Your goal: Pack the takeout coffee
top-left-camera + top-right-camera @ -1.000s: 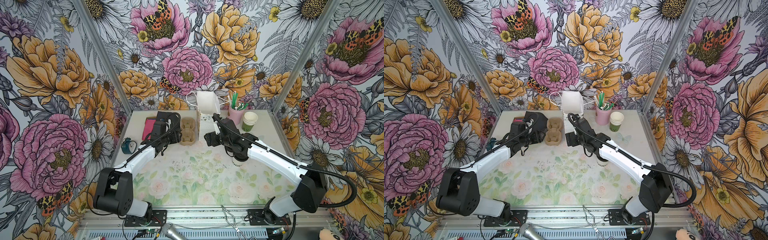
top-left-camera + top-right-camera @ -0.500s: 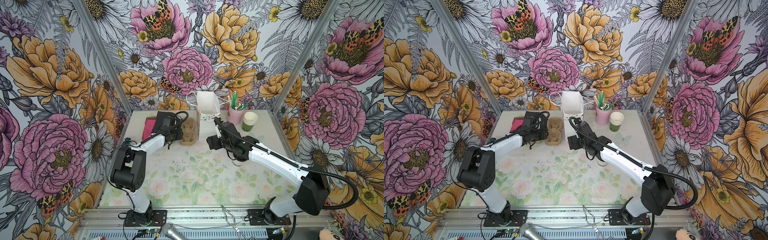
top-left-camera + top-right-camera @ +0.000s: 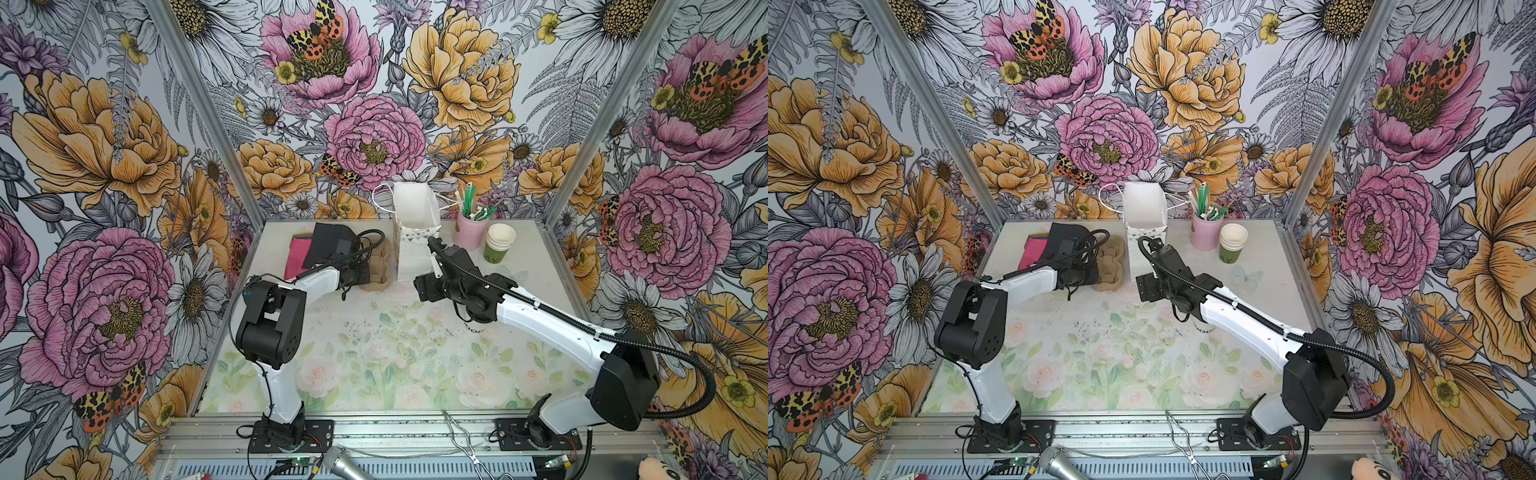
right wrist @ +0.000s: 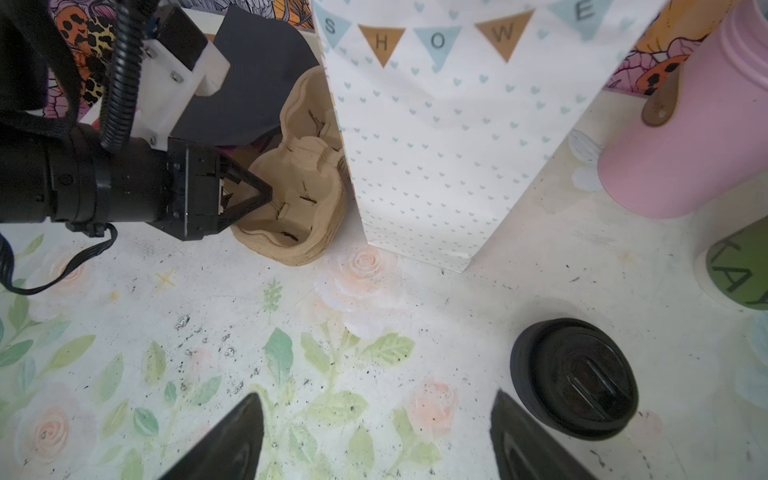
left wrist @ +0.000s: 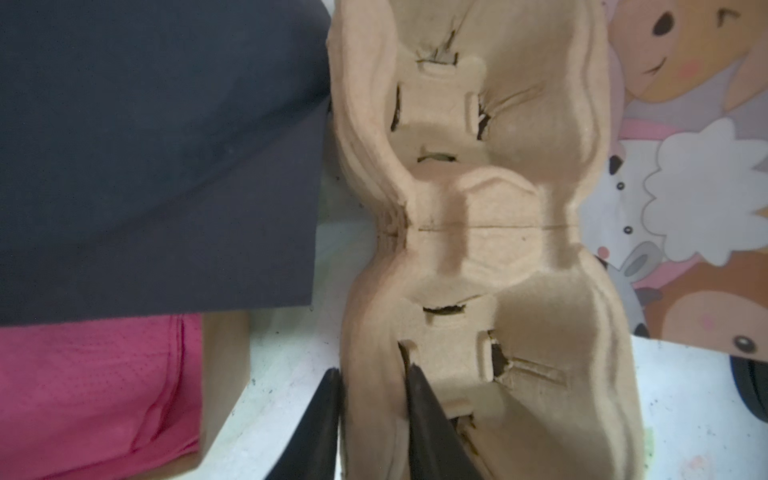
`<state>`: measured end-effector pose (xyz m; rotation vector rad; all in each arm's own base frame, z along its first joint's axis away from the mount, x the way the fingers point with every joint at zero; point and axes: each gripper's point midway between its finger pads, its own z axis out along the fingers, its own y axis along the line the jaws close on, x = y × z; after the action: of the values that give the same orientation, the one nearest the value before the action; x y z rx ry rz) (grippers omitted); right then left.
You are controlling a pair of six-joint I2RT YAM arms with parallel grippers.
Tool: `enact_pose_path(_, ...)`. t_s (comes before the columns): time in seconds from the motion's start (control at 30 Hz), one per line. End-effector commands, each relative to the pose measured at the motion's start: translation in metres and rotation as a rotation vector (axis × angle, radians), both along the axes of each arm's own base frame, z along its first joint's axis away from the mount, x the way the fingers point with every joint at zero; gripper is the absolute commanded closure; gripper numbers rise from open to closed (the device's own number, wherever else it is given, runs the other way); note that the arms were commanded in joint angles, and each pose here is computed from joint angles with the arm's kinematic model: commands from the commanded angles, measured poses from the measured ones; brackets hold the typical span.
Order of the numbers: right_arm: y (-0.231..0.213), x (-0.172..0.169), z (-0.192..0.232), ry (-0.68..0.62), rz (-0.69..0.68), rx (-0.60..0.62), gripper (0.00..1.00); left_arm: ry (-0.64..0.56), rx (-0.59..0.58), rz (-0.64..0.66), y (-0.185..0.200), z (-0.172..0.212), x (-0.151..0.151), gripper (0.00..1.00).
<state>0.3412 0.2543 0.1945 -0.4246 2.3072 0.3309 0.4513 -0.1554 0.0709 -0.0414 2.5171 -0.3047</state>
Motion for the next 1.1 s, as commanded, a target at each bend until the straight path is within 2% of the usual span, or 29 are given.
enact_pose_path(0.0,-0.004,0.001,0.010,-0.038,-0.010,0.007,0.14,-0.028,0.011,0.003,-0.004,0.009,0.005,0.78)
enact_pose_path(0.03,-0.004,0.000,0.009,-0.035,-0.009,0.006,0.14,-0.026,0.011,0.003,-0.005,0.009,0.004,0.83)
enact_pose_path(0.13,-0.004,0.000,0.008,-0.035,-0.007,0.005,0.14,-0.024,0.007,0.004,-0.007,0.009,0.000,0.86)
enact_pose_path(0.37,-0.004,-0.001,0.004,-0.025,-0.001,0.001,0.14,0.000,0.010,0.026,-0.006,0.001,-0.013,0.84)
enact_pose_path(0.4,-0.003,-0.001,0.003,-0.022,0.001,0.000,0.14,-0.028,-0.006,0.029,-0.006,0.016,-0.013,0.81)
enact_pose_path(0.5,-0.003,-0.001,0.003,-0.021,0.004,0.000,0.13,-0.048,-0.017,0.024,-0.007,0.027,-0.015,0.59)
enact_pose_path(0.6,-0.003,-0.002,0.004,-0.025,0.007,-0.004,0.13,-0.103,-0.028,0.024,-0.006,0.053,-0.012,0.49)
enact_pose_path(0.83,-0.012,-0.001,0.012,-0.061,-0.009,-0.021,0.12,-0.238,-0.019,-0.005,-0.016,0.114,-0.010,0.41)
enact_pose_path(0.93,-0.024,0.001,0.017,-0.081,-0.036,-0.024,0.10,-0.249,0.007,-0.027,-0.024,0.116,-0.005,0.40)
enact_pose_path(1.07,-0.043,0.001,0.029,-0.110,-0.075,-0.012,0.06,-0.213,0.026,-0.032,-0.032,0.100,0.005,0.40)
